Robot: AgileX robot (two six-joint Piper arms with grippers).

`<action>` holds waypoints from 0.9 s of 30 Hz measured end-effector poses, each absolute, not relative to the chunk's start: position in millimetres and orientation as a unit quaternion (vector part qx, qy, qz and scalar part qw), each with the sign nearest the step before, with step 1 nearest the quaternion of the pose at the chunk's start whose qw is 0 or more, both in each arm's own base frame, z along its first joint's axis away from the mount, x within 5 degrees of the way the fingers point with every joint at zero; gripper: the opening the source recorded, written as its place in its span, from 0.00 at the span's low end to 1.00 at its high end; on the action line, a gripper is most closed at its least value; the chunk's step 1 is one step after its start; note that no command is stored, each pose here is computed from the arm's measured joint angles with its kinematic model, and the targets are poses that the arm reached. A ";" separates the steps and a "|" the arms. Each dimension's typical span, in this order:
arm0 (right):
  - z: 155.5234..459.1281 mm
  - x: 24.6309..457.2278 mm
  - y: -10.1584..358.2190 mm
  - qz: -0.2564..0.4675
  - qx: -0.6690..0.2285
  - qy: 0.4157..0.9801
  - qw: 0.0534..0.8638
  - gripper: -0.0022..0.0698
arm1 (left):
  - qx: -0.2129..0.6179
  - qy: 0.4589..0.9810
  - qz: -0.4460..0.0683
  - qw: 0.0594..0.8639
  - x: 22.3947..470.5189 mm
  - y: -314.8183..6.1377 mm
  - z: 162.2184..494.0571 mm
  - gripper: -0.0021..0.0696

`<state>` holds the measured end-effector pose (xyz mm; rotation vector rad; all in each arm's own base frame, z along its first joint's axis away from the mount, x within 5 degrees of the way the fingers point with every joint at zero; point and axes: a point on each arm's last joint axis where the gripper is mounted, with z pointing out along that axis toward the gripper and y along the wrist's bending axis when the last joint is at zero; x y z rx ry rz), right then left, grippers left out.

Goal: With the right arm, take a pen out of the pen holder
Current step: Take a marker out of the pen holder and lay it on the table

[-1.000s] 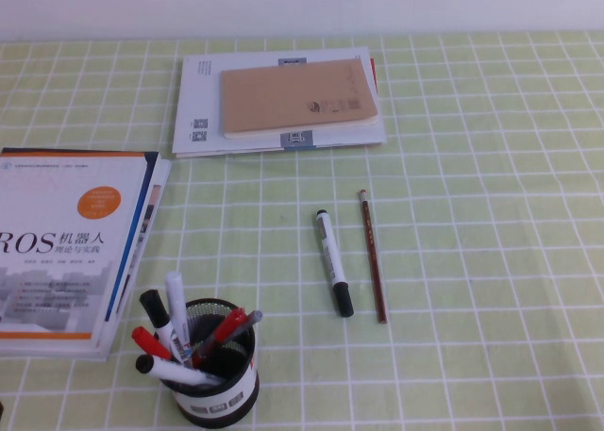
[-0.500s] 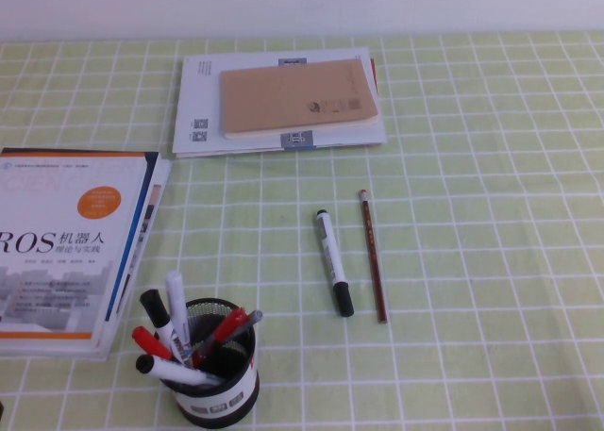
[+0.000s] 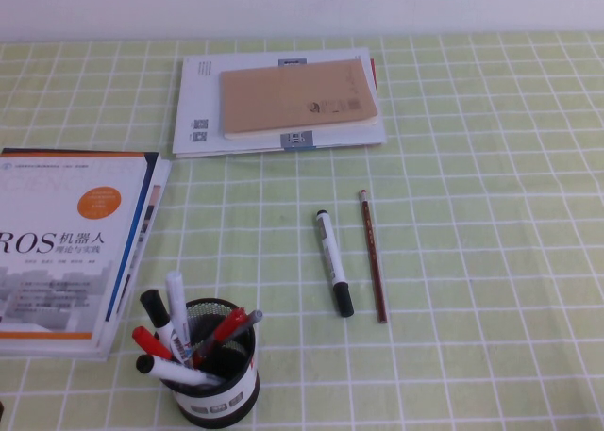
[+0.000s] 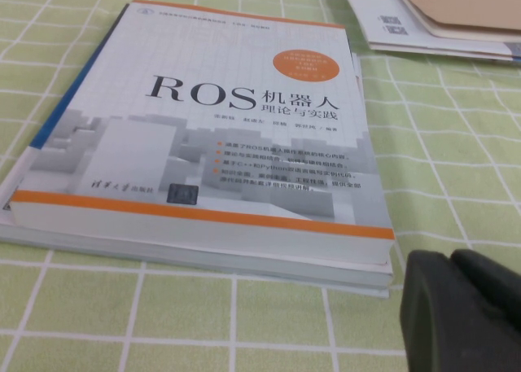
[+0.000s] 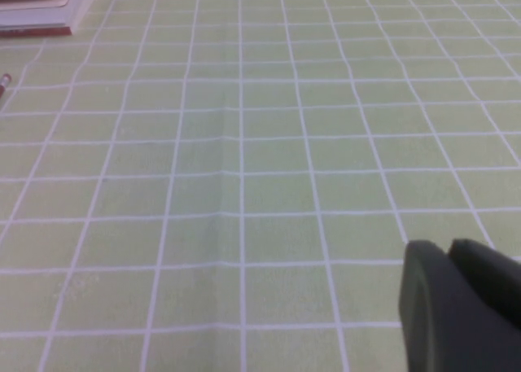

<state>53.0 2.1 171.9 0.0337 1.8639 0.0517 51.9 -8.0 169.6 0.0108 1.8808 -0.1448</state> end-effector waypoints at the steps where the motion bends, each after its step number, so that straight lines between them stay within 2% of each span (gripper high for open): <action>1: 171.4 52.9 2.3 0.022 0.014 0.804 0.594 0.01 | 0.005 0.807 -0.062 0.587 51.9 -8.0 169.6 0.02; 27: 171.1 52.7 2.9 0.028 0.016 0.805 0.592 0.01 | 0.005 0.807 -0.062 0.587 51.9 -8.0 169.6 0.02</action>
